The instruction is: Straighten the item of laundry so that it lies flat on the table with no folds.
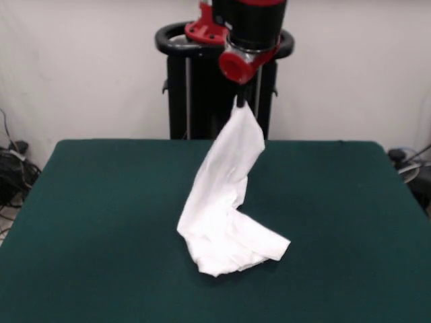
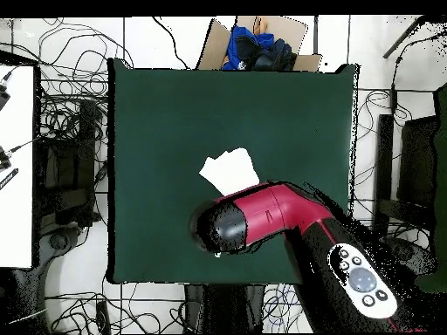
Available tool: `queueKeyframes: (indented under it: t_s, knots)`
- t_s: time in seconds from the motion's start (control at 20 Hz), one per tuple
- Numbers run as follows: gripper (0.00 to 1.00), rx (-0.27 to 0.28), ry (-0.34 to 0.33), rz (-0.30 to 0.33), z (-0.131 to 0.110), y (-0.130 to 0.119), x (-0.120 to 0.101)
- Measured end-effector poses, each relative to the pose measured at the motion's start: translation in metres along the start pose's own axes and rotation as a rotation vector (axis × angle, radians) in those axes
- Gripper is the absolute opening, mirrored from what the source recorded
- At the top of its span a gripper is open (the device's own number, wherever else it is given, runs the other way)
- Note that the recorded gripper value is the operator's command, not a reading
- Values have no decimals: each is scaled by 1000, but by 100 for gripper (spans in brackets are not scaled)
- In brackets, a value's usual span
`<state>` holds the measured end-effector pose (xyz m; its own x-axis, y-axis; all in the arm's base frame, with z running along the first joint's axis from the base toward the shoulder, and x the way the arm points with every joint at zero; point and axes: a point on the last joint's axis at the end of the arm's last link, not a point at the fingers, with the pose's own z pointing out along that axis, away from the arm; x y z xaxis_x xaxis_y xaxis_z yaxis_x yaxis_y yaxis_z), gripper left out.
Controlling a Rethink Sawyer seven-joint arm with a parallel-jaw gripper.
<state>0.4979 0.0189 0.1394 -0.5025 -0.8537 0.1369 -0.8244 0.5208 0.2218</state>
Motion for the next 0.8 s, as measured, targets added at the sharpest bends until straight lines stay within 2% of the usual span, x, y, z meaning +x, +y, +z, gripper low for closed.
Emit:
queueKeyframes:
  t_s: [0.05,0.3,0.5,0.8]
  knots:
    - [0,-6,16,-14,14,2,4]
    - [0,-20,79,-47,46,10,18]
    - [0,-34,166,-86,75,21,30]
    - [0,-50,248,-100,96,25,41]
